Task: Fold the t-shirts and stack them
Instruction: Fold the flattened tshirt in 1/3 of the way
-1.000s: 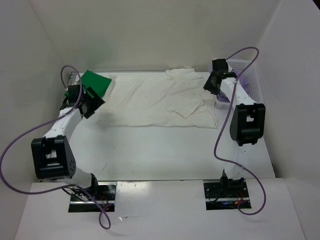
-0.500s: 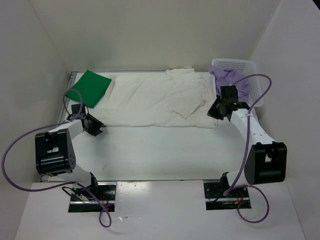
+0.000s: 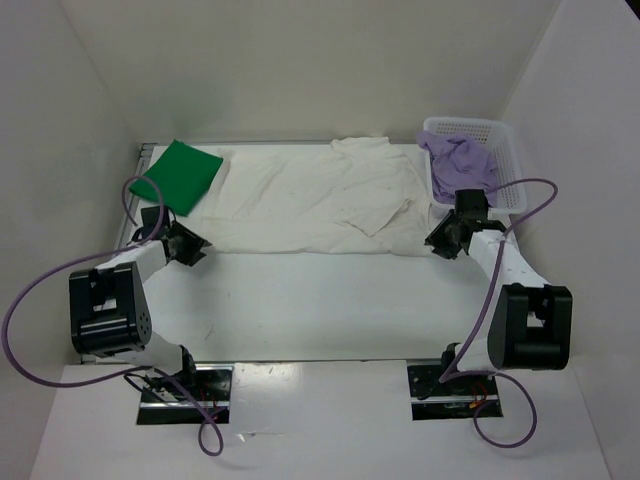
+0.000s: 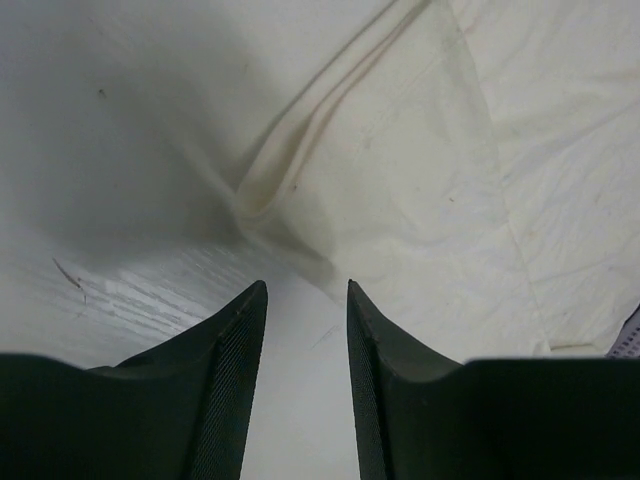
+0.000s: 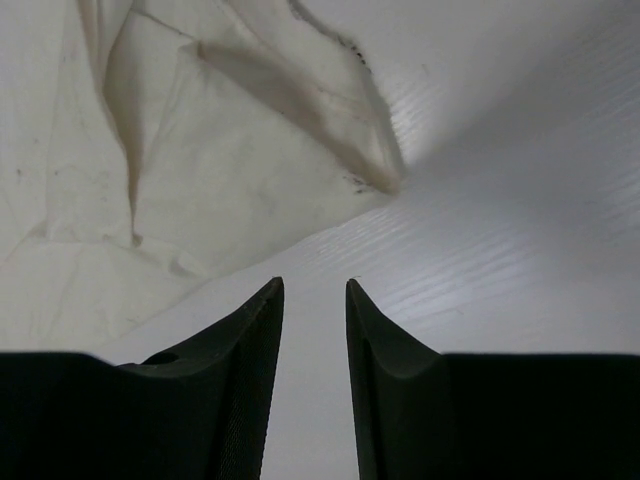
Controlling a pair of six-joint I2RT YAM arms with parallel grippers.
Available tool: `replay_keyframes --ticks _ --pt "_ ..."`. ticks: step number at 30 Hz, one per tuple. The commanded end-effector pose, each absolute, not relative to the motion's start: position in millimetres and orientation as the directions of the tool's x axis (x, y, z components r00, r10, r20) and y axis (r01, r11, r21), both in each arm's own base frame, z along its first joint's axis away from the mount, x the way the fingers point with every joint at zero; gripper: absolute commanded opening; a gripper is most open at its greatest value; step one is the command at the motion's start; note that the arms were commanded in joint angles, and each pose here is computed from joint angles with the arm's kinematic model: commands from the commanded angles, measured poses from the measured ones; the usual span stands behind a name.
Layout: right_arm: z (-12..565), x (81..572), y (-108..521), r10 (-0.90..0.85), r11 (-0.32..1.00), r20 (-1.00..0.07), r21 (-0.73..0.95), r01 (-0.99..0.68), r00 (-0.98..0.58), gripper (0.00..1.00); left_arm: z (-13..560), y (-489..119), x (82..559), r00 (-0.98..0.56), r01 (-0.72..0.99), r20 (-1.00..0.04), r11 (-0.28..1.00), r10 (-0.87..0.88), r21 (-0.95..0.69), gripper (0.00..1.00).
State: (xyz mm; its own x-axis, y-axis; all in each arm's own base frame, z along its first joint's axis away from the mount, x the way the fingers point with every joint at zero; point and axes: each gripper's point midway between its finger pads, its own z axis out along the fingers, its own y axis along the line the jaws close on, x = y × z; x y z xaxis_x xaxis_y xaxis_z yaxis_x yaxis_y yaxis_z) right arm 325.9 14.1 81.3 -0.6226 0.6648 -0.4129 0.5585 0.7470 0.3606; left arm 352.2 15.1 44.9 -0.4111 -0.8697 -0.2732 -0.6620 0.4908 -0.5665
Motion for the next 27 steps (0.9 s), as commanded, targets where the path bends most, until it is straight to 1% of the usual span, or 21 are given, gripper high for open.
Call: replay_keyframes --ticks 1,3,4,6,10,11,12,15,18,19,25,26,27 --pt "87.7 331.8 12.3 0.734 0.679 -0.413 0.444 0.585 -0.539 0.37 43.9 20.7 367.1 -0.379 -0.668 -0.272 0.465 -0.884 -0.581 0.45" --pt "80.5 329.0 11.4 0.746 0.666 -0.401 0.451 0.594 -0.532 0.37 40.4 20.9 368.0 -0.38 -0.67 -0.27 0.464 -0.885 -0.579 0.45" --pt "80.5 329.0 11.4 0.746 0.666 -0.401 0.451 0.594 -0.532 0.39 40.4 20.9 368.0 -0.38 -0.671 -0.27 0.464 -0.885 -0.578 0.45" --pt "72.1 323.2 7.4 0.754 0.656 -0.399 0.428 0.622 -0.522 0.42 32.0 22.6 368.7 -0.382 -0.687 -0.262 0.462 -0.886 -0.561 0.42" --pt "70.3 323.7 -9.1 0.795 0.599 -0.416 0.425 0.678 -0.442 0.44 34.9 30.4 378.9 -0.361 -0.681 -0.283 0.459 -0.888 -0.571 0.29" --pt "63.2 318.8 -8.7 0.796 0.599 -0.409 0.417 0.684 -0.447 0.46 34.9 30.4 378.9 -0.361 -0.681 -0.283 0.459 -0.888 -0.571 0.22" --pt "64.7 321.1 -16.9 0.813 0.571 -0.409 0.429 0.7 -0.414 0.47 36.0 31.6 383.5 -0.359 -0.676 -0.288 0.46 -0.888 -0.576 0.2" --pt "47.2 321.4 -15.4 0.816 0.57 -0.384 0.411 0.712 -0.432 0.47 25.4 27.3 381.1 -0.39 -0.686 -0.257 0.465 -0.884 -0.56 0.13" --pt "44.6 332.7 -17.5 0.836 0.54 -0.378 0.443 0.716 -0.397 0.47 21.4 27.3 379.9 -0.399 -0.688 -0.255 0.472 -0.881 -0.552 0.08" --pt "46.4 339.9 -18.5 0.835 0.542 -0.392 0.46 0.704 -0.387 0.44 21.1 27.5 379.6 -0.406 -0.684 -0.261 0.481 -0.876 -0.549 0.06" --pt "29.9 351.9 -19.7 0.848 0.522 -0.359 0.437 0.732 -0.39 0.44 21.7 28.6 374.3 -0.429 -0.686 -0.269 0.505 -0.862 -0.523 0.01" --pt "23.1 352.5 -21.4 0.848 0.521 -0.359 0.425 0.741 -0.39 0.37 21.7 28.6 374.3 -0.429 -0.686 -0.269 0.505 -0.862 -0.523 0.0" --pt "27.0 359.9 -22.5 0.847 0.521 -0.365 0.432 0.736 -0.386 0.35 23.2 29.0 375.0 -0.436 -0.683 -0.273 0.513 -0.858 -0.52 0.0"
